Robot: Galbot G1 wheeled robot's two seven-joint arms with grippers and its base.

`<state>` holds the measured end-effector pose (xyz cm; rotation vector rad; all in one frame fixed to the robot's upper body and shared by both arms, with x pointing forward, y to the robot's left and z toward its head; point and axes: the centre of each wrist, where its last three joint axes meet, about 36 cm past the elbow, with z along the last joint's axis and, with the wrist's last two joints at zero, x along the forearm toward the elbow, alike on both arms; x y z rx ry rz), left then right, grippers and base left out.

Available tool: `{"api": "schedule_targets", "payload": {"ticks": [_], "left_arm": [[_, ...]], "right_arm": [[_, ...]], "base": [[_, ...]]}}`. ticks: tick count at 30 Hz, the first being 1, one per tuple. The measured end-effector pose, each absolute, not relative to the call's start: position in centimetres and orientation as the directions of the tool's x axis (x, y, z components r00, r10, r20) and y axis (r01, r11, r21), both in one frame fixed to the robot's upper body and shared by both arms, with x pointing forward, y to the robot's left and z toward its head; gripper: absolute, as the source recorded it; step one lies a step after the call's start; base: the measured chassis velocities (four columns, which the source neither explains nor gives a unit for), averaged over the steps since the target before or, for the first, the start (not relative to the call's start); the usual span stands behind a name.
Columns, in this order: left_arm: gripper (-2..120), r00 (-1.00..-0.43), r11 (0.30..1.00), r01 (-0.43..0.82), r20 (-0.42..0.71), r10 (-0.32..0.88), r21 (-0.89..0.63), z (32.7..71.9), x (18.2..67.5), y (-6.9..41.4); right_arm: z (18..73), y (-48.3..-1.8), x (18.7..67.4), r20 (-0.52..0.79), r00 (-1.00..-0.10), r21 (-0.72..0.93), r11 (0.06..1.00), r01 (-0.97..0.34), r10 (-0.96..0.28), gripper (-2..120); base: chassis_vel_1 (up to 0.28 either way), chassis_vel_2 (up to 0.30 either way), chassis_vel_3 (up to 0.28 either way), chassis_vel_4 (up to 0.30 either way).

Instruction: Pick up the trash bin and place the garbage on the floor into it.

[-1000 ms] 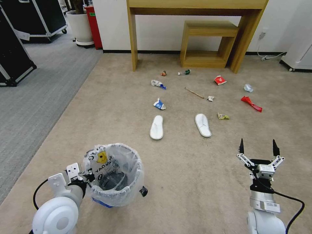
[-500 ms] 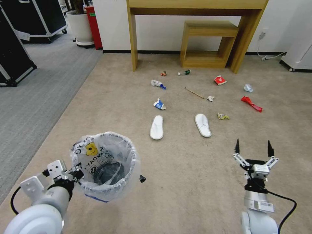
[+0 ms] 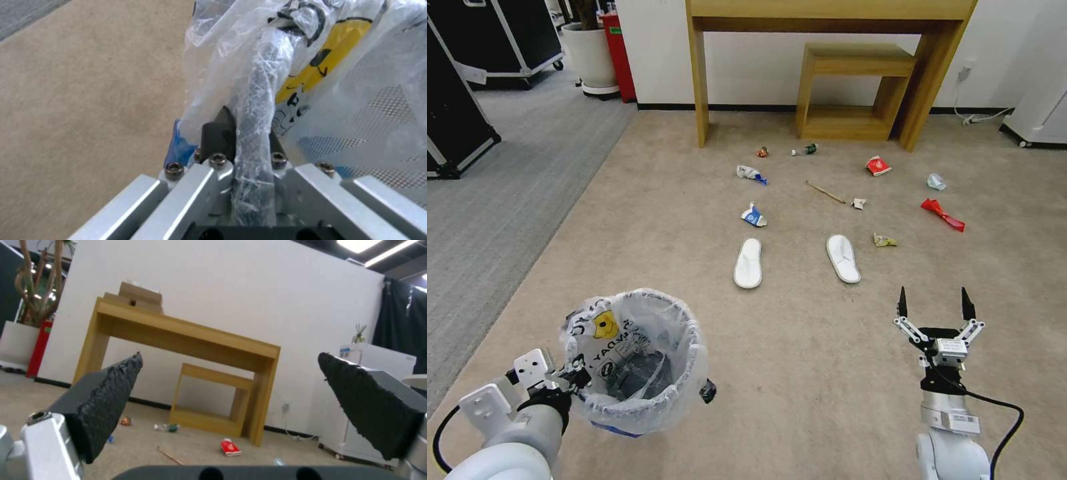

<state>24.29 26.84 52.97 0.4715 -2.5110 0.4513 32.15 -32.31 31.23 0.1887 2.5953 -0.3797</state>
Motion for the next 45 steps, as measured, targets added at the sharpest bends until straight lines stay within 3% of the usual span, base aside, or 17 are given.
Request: {"api": "schedule_targets", "payload": {"ticks": [24,36,45], "left_arm": [[0,-0.801,0.906,-0.379,0.558,-0.219,-0.188,50.5,25.0,26.2],[0,-0.797,0.909,-0.378,0.561,-0.224,-0.174,49.8,24.8,25.9],[0,-0.792,0.913,-0.373,0.571,-0.218,-0.168,49.3,24.4,25.3]], "right_arm": [[30.6,-32.8,32.7,-0.517,-0.854,-0.230,0.952,0.202,0.057,100],[30.5,-32.5,32.7,-0.506,-0.861,-0.228,0.954,0.197,0.057,100],[30.5,-32.6,32.5,-0.507,-0.860,-0.225,0.954,0.200,0.061,100]], "base": [[-0.206,0.202,0.197,-0.205],[0.011,-0.025,-0.005,0.030],[-0.143,-0.139,0.144,0.131]]}}
